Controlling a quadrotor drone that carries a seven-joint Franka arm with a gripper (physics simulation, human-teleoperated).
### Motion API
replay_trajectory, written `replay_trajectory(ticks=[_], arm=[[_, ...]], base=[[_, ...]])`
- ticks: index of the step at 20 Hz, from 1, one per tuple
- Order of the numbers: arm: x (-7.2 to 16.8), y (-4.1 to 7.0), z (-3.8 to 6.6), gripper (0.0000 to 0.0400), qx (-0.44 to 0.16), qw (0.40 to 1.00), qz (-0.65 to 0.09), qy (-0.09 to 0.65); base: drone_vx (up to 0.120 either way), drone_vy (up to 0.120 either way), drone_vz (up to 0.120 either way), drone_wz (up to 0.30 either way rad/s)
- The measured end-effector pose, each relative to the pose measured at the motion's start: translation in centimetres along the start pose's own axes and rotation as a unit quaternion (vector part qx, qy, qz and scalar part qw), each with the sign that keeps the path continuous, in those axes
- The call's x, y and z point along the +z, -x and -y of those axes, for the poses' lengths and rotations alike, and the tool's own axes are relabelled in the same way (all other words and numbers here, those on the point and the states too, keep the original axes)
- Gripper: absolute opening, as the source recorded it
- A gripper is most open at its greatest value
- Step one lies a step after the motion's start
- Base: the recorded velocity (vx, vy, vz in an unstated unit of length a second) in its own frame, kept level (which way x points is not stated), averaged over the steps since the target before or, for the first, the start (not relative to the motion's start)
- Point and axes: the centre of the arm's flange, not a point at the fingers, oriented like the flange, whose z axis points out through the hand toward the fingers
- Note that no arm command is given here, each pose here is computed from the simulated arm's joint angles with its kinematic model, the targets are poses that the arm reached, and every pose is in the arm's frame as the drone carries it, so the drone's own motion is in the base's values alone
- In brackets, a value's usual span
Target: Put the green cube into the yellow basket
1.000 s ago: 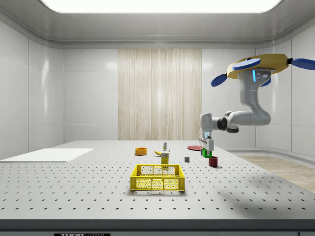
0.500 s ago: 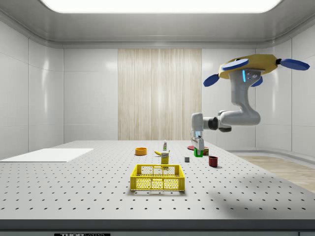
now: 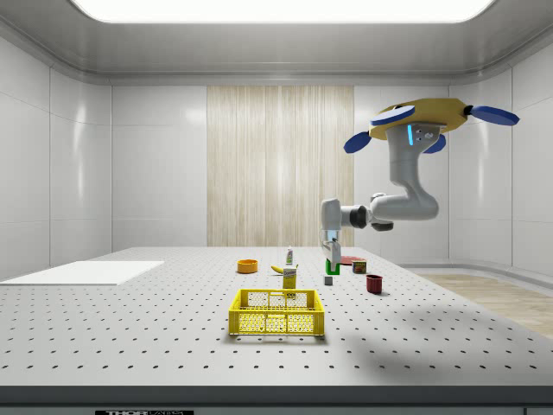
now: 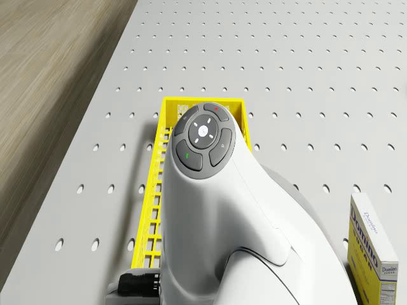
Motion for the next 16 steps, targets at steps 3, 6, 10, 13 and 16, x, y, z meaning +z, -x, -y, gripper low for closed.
replay_trajectory(ticks=[3,6,10,13,16], arm=[[0.00,0.00,0.00,0.0250,0.000,1.000,0.000,0.000],[0.00,0.00,0.00,0.0250,0.000,1.000,0.000,0.000],[0.00,0.00,0.00,0.0250,0.000,1.000,0.000,0.000],[0.00,0.00,0.00,0.0250,0.000,1.000,0.000,0.000],[0.00,0.00,0.00,0.0250,0.000,1.000,0.000,0.000]], base=[[0.120,0.000,0.000,0.000],[0.120,0.000,0.000,0.000],[0.120,0.000,0.000,0.000],[0.120,0.000,0.000,0.000],[0.120,0.000,0.000,0.000]])
